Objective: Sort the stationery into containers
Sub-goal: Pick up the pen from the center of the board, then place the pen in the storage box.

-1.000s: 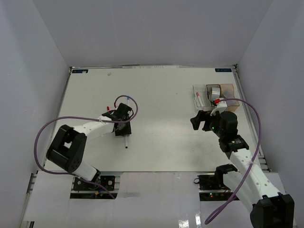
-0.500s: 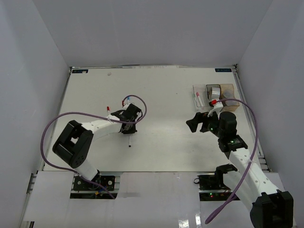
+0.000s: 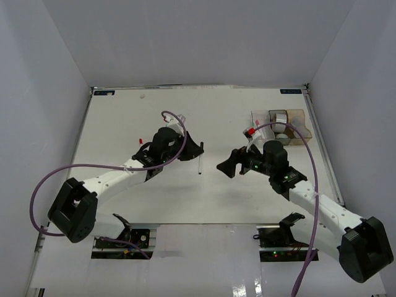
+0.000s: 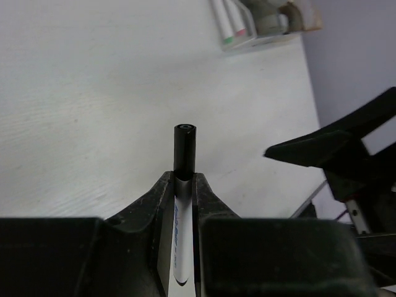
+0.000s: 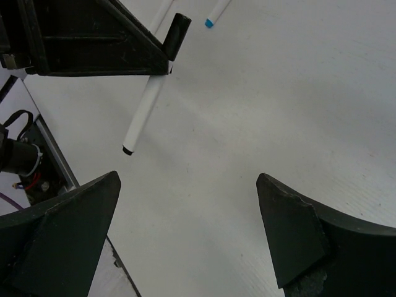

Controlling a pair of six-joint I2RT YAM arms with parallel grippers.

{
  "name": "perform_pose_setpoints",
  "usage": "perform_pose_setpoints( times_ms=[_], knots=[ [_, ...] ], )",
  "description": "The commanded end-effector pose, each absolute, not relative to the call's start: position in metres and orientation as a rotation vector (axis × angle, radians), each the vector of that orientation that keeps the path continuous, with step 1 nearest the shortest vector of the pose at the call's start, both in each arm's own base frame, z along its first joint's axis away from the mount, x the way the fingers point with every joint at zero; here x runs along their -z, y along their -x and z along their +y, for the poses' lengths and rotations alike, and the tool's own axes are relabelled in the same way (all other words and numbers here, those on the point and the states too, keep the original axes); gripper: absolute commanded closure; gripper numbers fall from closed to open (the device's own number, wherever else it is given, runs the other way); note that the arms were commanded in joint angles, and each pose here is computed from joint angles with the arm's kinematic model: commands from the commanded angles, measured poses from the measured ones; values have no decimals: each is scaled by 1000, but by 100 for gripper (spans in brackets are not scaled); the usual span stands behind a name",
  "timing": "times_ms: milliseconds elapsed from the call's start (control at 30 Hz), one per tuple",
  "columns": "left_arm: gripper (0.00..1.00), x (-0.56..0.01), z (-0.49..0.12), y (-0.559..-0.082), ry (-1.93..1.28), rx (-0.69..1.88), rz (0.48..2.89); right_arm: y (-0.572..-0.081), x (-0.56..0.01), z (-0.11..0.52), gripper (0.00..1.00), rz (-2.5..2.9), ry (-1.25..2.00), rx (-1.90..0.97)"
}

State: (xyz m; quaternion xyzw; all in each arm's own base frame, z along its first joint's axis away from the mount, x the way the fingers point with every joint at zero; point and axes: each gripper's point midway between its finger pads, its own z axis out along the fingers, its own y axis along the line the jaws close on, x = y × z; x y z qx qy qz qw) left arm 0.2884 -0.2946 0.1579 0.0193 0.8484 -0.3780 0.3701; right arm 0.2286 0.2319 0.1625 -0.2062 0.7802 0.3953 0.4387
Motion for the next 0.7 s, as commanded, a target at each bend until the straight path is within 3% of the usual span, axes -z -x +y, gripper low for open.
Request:
perform_pose_setpoints(
  times_ms=[0,467,667],
  knots=[
    [86,-208,-313,-278,-80,1210,2008,-240,-209,256,3,1798,504,-1042],
    [82,-241,-315,-263,-44,1395,1842,-248,-231,298,14,1770,531,-1114],
    [82,-244,-313,-263,-42,1396,1815,-249,-226,309,24,1802,546,-1124]
  ],
)
